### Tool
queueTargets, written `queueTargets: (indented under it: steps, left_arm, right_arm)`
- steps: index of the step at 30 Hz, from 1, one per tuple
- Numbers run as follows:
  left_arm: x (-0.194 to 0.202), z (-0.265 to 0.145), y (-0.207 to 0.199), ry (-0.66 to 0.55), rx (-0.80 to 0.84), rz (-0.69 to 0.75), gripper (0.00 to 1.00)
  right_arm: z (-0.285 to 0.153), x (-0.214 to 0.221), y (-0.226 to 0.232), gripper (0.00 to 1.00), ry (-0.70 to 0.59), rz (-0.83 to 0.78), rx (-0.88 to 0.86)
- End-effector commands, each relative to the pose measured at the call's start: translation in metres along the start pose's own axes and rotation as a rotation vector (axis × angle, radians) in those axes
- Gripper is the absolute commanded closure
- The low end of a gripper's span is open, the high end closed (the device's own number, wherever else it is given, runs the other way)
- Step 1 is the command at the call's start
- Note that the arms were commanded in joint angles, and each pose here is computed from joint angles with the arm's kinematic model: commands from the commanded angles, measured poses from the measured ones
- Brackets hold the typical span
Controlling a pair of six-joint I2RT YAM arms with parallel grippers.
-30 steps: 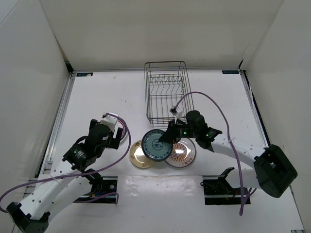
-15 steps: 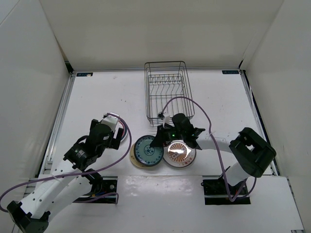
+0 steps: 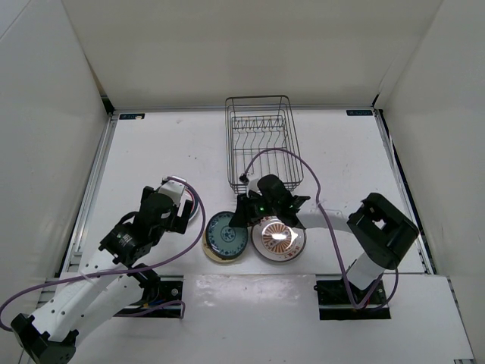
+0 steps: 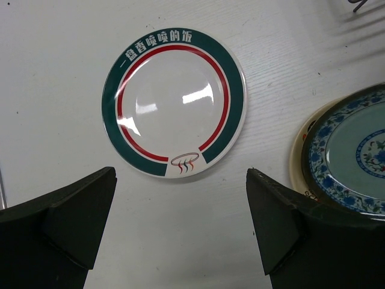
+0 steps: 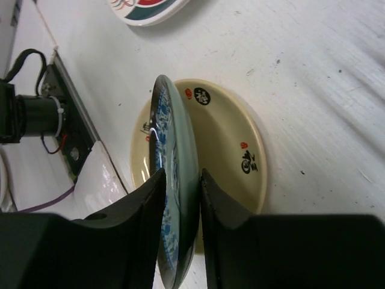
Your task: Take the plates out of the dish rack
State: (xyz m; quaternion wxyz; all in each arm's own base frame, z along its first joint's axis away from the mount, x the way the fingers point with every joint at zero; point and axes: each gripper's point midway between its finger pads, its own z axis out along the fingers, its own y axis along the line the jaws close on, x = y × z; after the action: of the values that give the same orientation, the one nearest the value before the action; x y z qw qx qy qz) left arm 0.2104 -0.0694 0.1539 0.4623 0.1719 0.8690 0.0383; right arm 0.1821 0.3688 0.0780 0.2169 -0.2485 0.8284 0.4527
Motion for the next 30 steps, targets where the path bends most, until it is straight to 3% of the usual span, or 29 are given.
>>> queueTargets:
  steps: [1, 17, 19, 27, 30]
  left_arm:
    - [-0.005, -0.001, 0.001, -0.021, 0.002, -0.013, 0.01]
    - [-0.005, -0.003, 0.004, -0.018, -0.014, -0.009, 0.01]
    - [-0.005, -0.004, 0.006, -0.021, -0.020, -0.013, 0.01]
    - [-0.006, -0.006, 0.009, -0.035, -0.032, -0.016, 0.01]
    - [-0.006, -0.005, 0.007, -0.032, -0.020, -0.012, 0.01]
  right_arm:
    - [0.002, -0.010, -0.005, 0.66, -0.004, -0.025, 0.072]
    - [-0.046, -0.024, -0.042, 0.50, 0.107, -0.138, 0.504]
    - [-0.054, -0.026, -0.044, 0.44, 0.127, -0.171, 0.539]
    - [-0.138, -0.041, -0.048, 0.42, 0.111, -0.254, 0.781]
    - [-0.175, -0.046, -0.045, 0.33, 0.087, -0.262, 0.876]
